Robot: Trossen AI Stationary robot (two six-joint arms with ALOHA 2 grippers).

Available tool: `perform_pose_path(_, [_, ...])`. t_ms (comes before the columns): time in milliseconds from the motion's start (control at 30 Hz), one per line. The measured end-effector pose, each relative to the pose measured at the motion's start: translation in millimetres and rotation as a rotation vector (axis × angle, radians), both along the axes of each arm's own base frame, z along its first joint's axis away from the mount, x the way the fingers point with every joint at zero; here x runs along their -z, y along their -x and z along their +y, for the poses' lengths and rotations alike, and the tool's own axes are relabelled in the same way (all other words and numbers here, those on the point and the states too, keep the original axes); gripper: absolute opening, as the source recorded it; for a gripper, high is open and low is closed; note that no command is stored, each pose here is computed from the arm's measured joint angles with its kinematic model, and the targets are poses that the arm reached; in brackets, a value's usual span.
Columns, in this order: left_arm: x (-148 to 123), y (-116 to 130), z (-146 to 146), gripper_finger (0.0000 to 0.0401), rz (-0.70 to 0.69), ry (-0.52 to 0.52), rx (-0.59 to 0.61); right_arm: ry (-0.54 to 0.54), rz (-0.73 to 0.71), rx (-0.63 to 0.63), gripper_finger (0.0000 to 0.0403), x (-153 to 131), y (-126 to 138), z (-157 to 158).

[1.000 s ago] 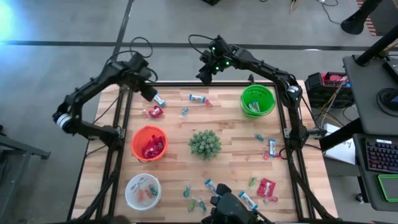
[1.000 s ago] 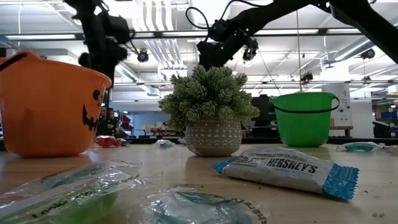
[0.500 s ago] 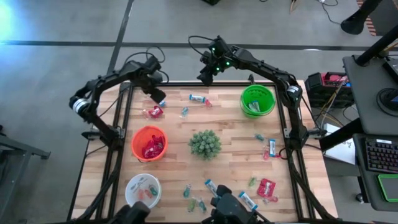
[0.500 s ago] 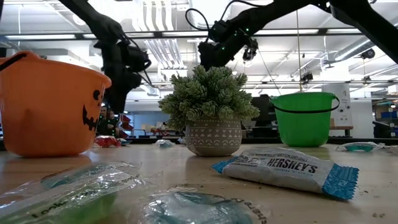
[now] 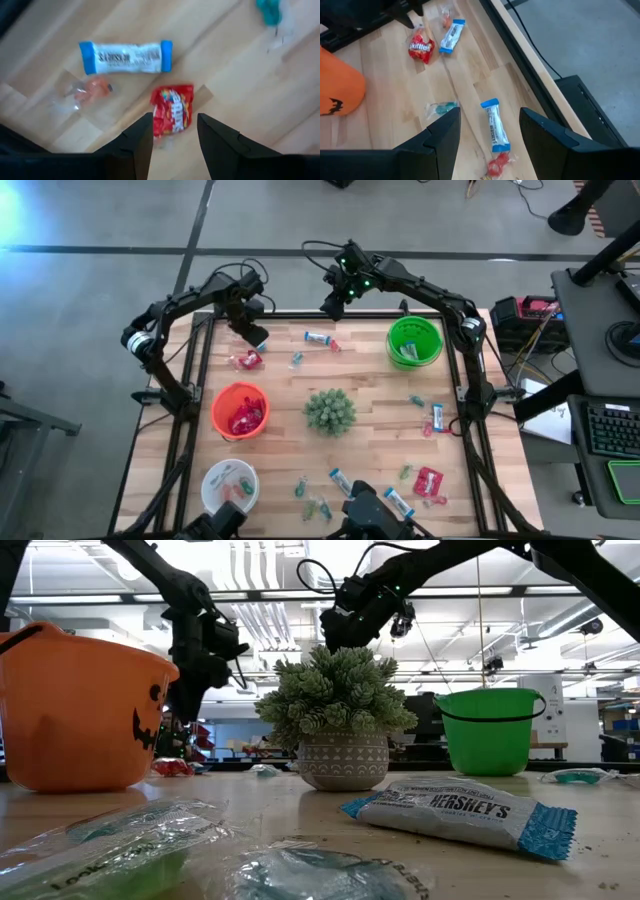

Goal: Sort candy
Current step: Put the red candy into the orange bucket

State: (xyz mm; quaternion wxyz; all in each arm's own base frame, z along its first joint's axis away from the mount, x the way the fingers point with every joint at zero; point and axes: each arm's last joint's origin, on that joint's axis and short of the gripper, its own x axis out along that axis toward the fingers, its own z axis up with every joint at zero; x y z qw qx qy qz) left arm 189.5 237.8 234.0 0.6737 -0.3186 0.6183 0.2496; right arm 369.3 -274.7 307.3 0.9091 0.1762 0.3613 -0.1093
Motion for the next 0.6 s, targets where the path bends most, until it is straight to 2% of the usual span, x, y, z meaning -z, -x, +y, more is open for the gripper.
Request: perform_pose_path(600, [38.6,10.4,-16.9,0.0135,0.051,0.064,-0.003,-0.019,0.022,0.000,0.0194,1.8,1.6,1.3])
